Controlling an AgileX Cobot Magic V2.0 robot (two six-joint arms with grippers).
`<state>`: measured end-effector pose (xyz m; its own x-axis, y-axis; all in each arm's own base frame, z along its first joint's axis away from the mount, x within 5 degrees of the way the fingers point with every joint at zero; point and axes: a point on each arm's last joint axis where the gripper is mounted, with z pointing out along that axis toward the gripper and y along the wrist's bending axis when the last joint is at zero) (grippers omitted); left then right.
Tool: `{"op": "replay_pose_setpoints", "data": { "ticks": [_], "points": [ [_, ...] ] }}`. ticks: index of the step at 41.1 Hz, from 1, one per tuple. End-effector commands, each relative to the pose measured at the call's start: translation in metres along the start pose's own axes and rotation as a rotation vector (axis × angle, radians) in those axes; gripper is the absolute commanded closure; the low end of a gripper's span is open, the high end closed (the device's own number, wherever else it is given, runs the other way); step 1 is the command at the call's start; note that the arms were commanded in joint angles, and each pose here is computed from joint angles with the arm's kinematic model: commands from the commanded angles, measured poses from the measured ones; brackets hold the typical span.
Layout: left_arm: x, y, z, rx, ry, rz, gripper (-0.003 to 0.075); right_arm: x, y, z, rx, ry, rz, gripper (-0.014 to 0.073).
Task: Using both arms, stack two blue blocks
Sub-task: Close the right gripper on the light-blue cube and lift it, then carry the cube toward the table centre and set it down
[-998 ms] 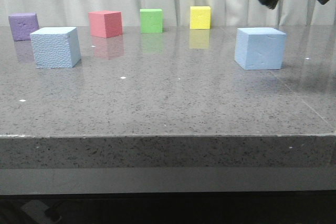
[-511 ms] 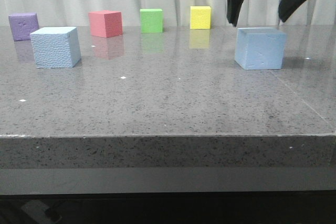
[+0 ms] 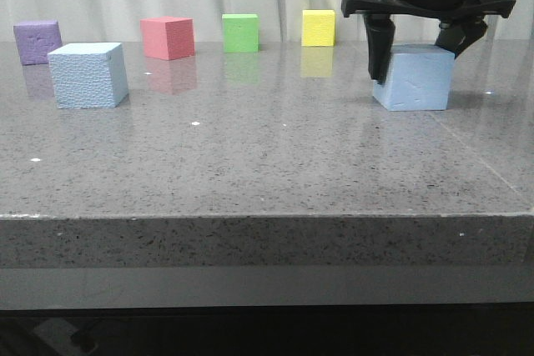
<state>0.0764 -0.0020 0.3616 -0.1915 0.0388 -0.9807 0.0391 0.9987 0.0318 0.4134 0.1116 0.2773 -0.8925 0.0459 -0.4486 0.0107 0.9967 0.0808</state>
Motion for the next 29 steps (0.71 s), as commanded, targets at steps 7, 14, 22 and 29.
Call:
{"op": "replay_pose_setpoints", "data": {
  "ticks": [7, 14, 22, 29],
  "points": [
    [-0.017, 0.000, -0.001, 0.000, -0.099, -0.002, 0.0134, -0.010, 0.014, -0.059, -0.053, -0.092, -0.012, 0.0164],
    [-0.017, 0.000, -0.001, 0.000, -0.099, -0.002, 0.0134, -0.009, 0.046, -0.079, -0.108, -0.128, -0.048, 0.0164],
    [-0.017, 0.000, -0.001, 0.000, -0.099, -0.002, 0.0134, 0.001, 0.083, -0.079, -0.152, -0.154, -0.030, 0.0164],
    [-0.017, 0.000, -0.001, 0.000, -0.099, -0.002, 0.0134, 0.005, 0.106, -0.062, -0.168, -0.137, -0.008, 0.0164]
  ]
}}
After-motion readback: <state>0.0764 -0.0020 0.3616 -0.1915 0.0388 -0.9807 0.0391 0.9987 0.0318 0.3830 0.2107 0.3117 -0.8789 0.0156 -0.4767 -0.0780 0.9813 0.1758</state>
